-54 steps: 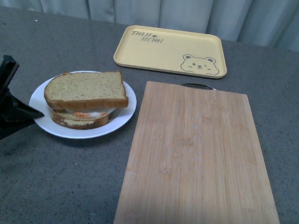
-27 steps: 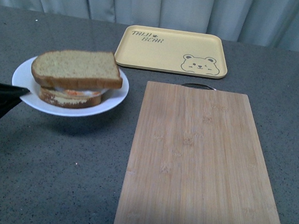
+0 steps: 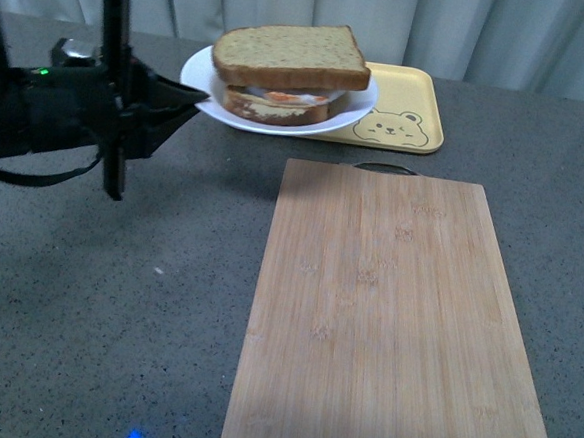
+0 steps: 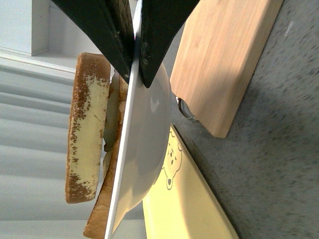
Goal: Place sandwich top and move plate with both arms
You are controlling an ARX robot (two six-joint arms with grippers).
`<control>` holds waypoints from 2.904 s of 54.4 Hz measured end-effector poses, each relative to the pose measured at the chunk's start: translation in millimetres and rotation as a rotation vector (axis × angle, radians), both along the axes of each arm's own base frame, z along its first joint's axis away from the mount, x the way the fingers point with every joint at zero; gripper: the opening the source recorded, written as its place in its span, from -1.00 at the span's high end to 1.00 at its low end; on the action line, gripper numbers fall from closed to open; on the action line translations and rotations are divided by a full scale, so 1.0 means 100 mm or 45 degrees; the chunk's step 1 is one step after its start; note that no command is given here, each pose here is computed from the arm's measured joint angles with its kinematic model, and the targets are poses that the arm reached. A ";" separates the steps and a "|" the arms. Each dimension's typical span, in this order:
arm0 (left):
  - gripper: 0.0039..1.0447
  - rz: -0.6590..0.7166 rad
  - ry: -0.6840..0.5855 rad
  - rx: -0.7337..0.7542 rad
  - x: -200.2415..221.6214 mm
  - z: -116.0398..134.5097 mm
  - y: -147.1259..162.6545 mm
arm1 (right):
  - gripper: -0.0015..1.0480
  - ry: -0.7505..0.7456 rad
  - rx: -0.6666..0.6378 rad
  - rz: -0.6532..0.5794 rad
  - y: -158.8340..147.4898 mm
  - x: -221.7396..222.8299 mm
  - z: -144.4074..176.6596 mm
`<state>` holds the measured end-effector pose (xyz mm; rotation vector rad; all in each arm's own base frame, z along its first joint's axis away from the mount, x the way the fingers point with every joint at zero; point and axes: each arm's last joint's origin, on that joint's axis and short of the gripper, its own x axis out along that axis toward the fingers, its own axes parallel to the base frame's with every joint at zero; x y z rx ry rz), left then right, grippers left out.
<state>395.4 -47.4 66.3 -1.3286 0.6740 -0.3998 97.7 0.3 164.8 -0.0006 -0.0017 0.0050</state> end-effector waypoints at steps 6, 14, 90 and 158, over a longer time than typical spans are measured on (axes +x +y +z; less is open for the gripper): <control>0.94 -0.024 0.021 0.009 0.27 0.00 -0.16 | -0.82 0.000 0.000 0.000 0.00 0.00 0.00; 0.94 -0.043 0.048 0.029 0.66 0.00 -0.34 | -0.82 0.000 0.000 0.000 0.00 0.00 0.00; -0.33 0.551 -0.593 1.081 -0.42 0.56 -0.14 | -0.82 0.000 0.000 0.000 0.00 0.00 0.00; 0.93 0.498 -0.842 1.684 -2.36 0.96 0.47 | -0.82 0.000 0.000 0.000 0.00 0.00 0.00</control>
